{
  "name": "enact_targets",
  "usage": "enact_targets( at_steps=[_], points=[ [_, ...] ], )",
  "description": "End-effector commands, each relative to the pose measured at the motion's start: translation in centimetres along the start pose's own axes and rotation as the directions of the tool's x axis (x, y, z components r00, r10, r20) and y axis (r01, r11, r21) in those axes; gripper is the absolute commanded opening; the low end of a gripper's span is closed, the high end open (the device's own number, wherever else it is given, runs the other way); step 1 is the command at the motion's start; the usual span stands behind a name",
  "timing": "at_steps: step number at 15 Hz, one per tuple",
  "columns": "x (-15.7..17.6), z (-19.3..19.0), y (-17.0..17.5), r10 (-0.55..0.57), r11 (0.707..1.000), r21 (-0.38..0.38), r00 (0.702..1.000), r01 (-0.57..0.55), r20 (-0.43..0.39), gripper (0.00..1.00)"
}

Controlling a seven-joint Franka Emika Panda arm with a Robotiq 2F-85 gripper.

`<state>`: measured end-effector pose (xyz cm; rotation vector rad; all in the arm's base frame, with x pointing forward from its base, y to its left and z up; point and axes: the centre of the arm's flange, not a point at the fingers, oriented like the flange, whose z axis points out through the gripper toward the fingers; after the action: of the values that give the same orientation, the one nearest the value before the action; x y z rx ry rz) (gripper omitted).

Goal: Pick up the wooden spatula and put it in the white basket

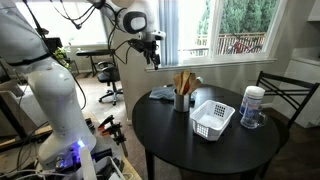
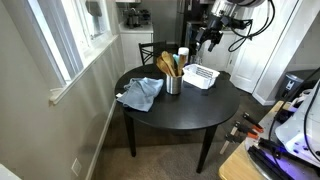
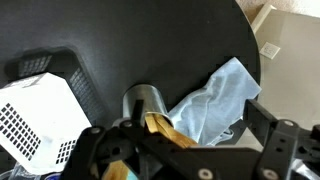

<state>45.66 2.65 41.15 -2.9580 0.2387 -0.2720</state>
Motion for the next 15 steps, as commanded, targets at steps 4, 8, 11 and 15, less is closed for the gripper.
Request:
enact_targets(
  at_steps=[4,8,11,15],
  points=[
    [3.8,1.4,1.1,0.037,0.999,-0.01,0.999,-0.037,0.015,1.0],
    [5.1,2.1,1.2,0.043,0.999,-0.014,0.999,-0.043,0.024,1.0],
    [5.2,2.1,1.2,0.043,0.999,-0.013,0.999,-0.043,0.024,1.0],
    [6.5,2.7,1.3,0.141,0.989,-0.045,0.99,-0.139,0.032,1.0]
  ],
)
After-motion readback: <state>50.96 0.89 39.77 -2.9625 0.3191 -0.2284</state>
